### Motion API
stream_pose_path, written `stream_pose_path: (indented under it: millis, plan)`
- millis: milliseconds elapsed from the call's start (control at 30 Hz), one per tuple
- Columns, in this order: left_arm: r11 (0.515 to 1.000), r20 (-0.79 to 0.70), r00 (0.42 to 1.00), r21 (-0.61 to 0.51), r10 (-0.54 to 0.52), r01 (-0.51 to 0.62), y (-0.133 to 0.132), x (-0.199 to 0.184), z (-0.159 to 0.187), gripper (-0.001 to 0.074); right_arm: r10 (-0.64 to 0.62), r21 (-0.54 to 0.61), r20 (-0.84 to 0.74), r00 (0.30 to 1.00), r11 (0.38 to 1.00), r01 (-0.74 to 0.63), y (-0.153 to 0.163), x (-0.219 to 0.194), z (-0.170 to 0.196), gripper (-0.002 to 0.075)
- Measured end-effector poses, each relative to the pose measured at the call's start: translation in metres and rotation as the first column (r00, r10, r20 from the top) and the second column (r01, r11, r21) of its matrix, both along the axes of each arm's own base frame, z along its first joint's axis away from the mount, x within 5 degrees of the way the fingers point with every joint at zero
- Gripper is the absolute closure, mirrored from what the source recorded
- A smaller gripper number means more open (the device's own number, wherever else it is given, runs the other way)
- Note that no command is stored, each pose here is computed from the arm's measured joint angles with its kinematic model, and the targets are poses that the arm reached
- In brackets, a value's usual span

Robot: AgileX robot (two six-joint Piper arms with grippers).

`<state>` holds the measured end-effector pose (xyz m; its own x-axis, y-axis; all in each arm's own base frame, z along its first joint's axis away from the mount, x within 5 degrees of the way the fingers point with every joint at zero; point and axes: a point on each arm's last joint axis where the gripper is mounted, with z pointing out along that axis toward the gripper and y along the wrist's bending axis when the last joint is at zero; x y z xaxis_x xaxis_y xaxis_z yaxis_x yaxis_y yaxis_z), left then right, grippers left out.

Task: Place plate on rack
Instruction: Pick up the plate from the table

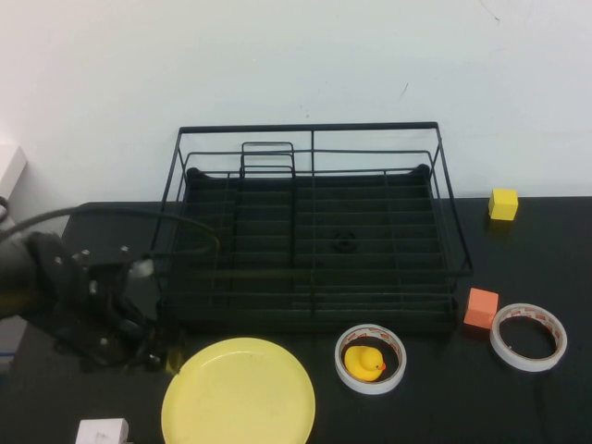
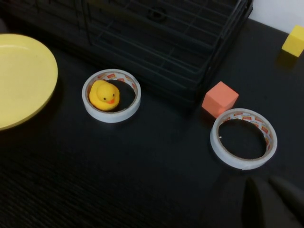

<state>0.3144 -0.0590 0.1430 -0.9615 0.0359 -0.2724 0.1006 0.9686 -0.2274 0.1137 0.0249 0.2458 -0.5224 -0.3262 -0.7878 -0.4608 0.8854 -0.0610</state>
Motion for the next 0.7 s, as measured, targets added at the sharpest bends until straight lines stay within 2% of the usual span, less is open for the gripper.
stream_pose_path:
  millis: [233, 467, 700]
  plan:
    - [0.999, -0.007, 0.999, 0.033, -0.041, 0.041, -0.016, 0.005, -0.026, 0.0265, 0.006, -0.004, -0.001, 1.0, 1.0, -0.006, 0.0, 0.0, 0.0, 0.0728]
    - [0.995, -0.059, 0.996, 0.071, -0.061, 0.065, -0.016, 0.006, -0.056, 0.0265, 0.007, -0.005, 0.0, 1.0, 1.0, -0.007, 0.0, 0.0, 0.0, 0.0728]
    - [0.997, -0.086, 0.996, 0.07, -0.021, 0.027, -0.016, 0.007, -0.065, 0.0265, 0.007, 0.022, -0.007, 1.0, 1.0, -0.006, 0.001, 0.001, 0.0, 0.0728]
